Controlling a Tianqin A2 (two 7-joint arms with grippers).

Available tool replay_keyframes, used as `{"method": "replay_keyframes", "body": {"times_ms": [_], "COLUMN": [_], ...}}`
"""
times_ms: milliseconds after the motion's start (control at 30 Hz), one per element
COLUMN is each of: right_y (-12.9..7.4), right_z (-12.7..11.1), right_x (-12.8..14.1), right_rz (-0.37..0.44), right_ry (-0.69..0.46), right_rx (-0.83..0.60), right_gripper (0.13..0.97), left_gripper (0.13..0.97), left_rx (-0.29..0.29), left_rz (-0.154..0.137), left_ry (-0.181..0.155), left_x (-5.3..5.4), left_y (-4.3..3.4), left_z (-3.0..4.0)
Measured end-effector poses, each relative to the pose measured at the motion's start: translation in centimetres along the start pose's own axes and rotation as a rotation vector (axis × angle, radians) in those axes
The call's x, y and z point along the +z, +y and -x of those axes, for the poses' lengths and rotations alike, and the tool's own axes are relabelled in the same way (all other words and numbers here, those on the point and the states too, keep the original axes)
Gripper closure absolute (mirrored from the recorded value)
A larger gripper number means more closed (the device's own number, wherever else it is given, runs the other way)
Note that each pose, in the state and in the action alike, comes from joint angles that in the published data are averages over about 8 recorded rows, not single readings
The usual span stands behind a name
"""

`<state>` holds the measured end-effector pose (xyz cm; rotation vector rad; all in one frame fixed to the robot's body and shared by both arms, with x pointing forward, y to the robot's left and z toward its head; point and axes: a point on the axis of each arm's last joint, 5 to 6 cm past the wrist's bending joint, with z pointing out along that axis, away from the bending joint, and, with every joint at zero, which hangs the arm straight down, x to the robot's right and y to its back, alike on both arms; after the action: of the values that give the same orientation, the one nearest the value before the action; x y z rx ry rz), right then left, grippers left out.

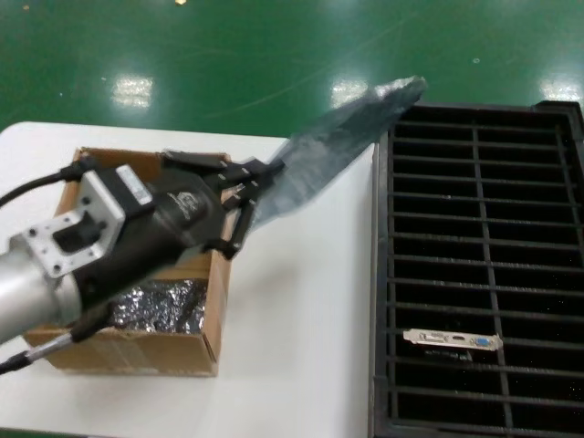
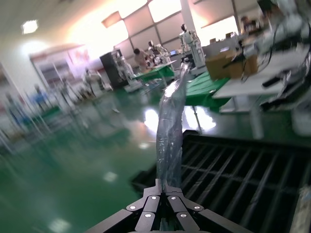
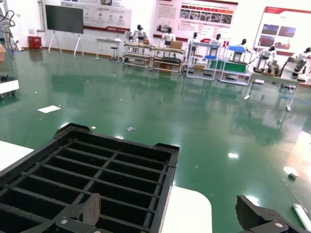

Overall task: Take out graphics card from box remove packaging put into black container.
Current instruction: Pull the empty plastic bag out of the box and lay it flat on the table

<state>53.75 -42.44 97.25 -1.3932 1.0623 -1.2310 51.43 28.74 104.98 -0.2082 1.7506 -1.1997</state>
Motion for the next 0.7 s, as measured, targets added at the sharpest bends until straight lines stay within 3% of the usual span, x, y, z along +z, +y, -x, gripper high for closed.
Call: {"method": "replay_keyframes", "body": {"times_ms": [100, 200, 300, 433, 567, 700], "right_y": [0.0, 0.0, 0.0, 0.0, 0.0, 0.0], "right_z": [0.0, 0.0, 0.0, 0.0, 0.0, 0.0], "right_x": [0.0, 0.0, 0.0, 0.0, 0.0, 0.0], "right_rz": [0.0, 0.0, 0.0, 0.0, 0.0, 0.0], "right_ry": [0.0, 0.0, 0.0, 0.0, 0.0, 0.0], "right_rx": [0.0, 0.0, 0.0, 0.0, 0.0, 0.0], "right_gripper": [0.13, 0.13, 0.13, 0.13, 0.13, 0.13], "left_gripper": [0.958, 0.958, 0.958, 0.958, 0.958, 0.948], "left_rx": [-0.162, -0.337, -0.522, -0.74, -0.872, -0.936], "left_rz": [0.029, 0.09, 0.179, 0.331, 0.466, 0.535], "left_ry": [0.042, 0.067, 0.087, 0.098, 0.066, 0.017], "left_x": [1.4, 3.1, 4.9, 7.1, 9.0, 10.6], "left_y": [0.12, 0.4, 0.84, 1.68, 2.76, 3.82], "left_z": [0.56, 0.97, 1.0, 0.42, -0.25, -0.41]}}
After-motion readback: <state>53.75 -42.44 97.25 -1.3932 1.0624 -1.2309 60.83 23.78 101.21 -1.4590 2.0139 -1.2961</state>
